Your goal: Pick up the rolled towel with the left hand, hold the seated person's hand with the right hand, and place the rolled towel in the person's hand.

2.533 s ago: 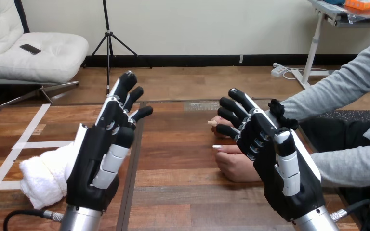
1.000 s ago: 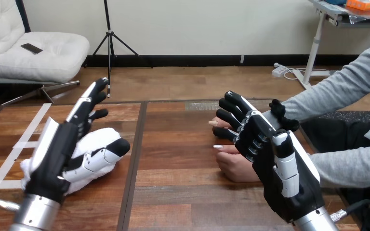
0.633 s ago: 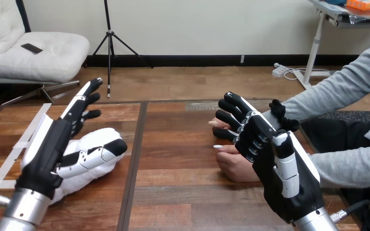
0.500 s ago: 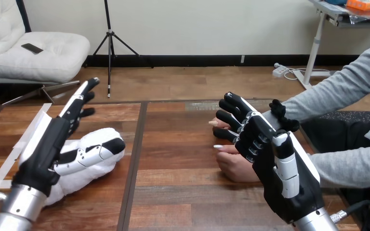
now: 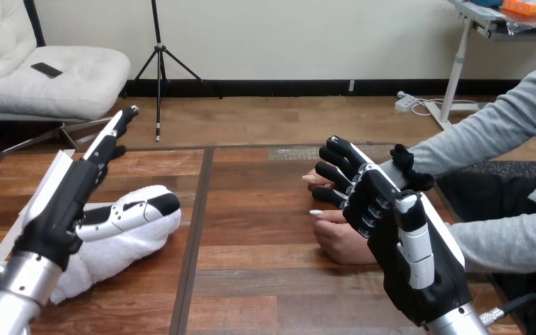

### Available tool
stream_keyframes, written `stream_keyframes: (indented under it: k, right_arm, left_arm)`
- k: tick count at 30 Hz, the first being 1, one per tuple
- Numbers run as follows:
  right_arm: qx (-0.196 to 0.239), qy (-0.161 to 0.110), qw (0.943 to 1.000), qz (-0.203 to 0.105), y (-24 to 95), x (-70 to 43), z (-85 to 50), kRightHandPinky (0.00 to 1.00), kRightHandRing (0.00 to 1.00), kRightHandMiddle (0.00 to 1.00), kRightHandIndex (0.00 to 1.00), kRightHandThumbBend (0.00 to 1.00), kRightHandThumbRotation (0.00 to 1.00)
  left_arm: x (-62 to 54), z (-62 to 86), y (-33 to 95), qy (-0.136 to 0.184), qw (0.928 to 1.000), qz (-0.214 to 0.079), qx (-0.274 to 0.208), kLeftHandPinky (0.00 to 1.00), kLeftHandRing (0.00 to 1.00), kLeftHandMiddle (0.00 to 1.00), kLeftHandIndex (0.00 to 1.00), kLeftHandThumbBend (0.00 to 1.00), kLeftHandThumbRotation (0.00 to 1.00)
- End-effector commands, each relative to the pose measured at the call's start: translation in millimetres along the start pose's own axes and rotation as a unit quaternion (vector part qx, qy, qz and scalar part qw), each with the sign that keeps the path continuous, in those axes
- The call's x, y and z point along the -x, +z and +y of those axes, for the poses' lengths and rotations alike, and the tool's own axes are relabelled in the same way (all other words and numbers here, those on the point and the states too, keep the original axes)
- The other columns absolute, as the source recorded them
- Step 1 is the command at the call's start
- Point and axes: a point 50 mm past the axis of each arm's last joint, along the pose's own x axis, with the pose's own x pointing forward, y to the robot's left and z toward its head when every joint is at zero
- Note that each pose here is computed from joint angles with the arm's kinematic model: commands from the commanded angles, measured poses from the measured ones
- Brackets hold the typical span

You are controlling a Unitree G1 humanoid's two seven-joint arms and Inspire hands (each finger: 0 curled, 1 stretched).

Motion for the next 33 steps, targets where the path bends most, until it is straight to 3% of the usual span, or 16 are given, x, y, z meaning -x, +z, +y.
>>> stream_keyframes:
  k: [1,10,18,25,33]
  right_arm:
    - [0.021,0.005,0.9991,-0.035,15.2,-8.9,-2.6,0.87,0.94,0.94,0.93,0.82,1.0]
    - [0.023,0.009,0.9991,-0.035,15.1,-9.1,-3.9,0.9,0.94,0.95,0.94,0.82,1.0]
    - [0.026,0.011,0.9991,-0.032,15.1,-9.2,-4.8,0.92,0.95,0.95,0.94,0.82,1.0]
    - [0.031,0.01,0.9988,-0.035,16.6,-9.0,-5.4,0.92,0.95,0.95,0.94,0.82,1.0]
    - [0.035,0.008,0.9986,-0.039,17.7,-9.1,-6.4,0.92,0.94,0.94,0.93,0.83,1.0]
  left_arm:
    - [-27.0,23.0,19.9,0.003,0.9978,-0.046,-0.049,0.92,0.97,0.99,0.97,1.0,0.58]
    - [-38.4,28.4,26.2,0.004,0.9949,-0.051,-0.087,0.91,0.96,0.98,0.97,1.0,0.59]
    - [-46.5,31.4,29.4,0.003,0.9916,-0.049,-0.12,0.91,0.97,0.99,0.97,1.0,0.66]
    - [-53.4,34.5,30.5,0.002,0.9827,-0.037,-0.181,0.92,0.97,1.0,0.98,1.0,0.74]
    - [-59.7,36.4,29.9,0.002,0.9719,-0.024,-0.234,0.88,0.95,1.0,0.98,1.0,0.73]
